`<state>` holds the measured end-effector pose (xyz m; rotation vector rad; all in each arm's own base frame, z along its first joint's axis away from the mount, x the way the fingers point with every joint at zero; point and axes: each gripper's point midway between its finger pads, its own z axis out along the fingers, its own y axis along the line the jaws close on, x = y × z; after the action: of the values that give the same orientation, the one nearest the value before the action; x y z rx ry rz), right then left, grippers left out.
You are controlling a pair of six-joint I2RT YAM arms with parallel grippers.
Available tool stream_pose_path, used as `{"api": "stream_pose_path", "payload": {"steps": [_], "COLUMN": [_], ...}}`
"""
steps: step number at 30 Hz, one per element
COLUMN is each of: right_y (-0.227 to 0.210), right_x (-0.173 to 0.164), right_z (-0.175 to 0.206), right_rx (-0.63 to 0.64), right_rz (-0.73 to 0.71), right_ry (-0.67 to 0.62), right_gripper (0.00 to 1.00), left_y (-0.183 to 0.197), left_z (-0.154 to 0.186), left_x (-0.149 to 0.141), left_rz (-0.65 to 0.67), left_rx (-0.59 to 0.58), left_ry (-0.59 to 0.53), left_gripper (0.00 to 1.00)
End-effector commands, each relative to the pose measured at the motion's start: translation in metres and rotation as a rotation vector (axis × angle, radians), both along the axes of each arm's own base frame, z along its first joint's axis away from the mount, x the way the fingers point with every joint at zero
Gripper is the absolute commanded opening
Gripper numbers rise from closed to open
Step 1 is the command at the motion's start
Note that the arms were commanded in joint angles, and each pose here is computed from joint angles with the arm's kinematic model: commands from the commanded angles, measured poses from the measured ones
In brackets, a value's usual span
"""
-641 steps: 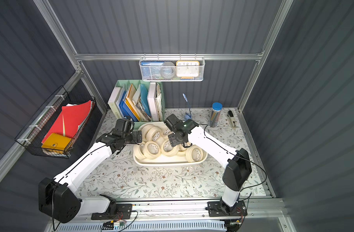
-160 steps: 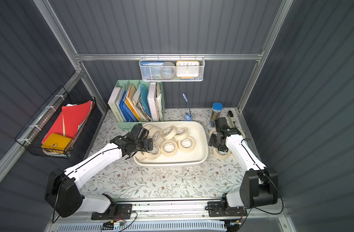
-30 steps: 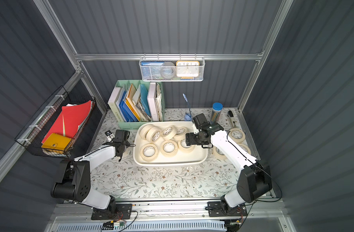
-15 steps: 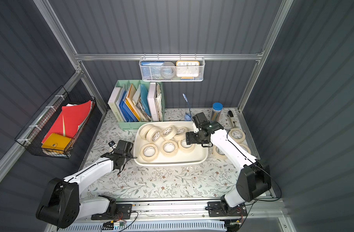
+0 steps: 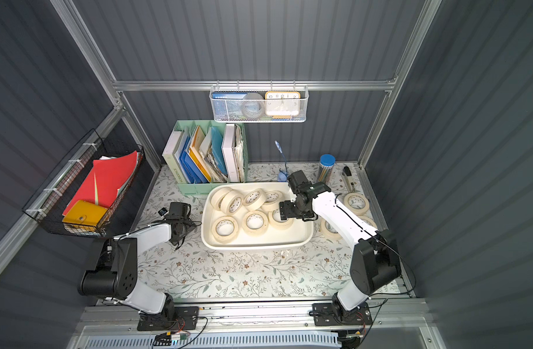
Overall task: Take out the art tape in the storage box
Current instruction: Adjust the art tape at the center of the board.
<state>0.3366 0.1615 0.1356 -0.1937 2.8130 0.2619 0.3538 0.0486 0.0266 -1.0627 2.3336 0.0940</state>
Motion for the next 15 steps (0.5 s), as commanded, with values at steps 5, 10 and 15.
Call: {"api": "stream_pose_path", "payload": {"steps": [5,10,15], "right_y": [0.000,0.000,-0.005], "right_x": [0.027,0.042,0.056], "right_z": [-0.031,-0.056,-0.071], "right_rx": [-0.071,-0.096,-0.116], "right_rz": [-0.062,-0.115,-0.166], "right_ry": [0.031,0.062,0.032], "right_gripper": [0.82,0.76,0.69], "left_y": [0.007,0.005,0.000], "left_z": [0.003,0.025,0.062], "left_x": [0.022,0.017,0.001], "left_rz": [-0.060,-0.085,-0.139], "left_rx": [-0.003,0.000,0.020], "left_ry": [-0.003,-0.024,-0.080], "left_gripper": [0.78,0.86,0.90]}}
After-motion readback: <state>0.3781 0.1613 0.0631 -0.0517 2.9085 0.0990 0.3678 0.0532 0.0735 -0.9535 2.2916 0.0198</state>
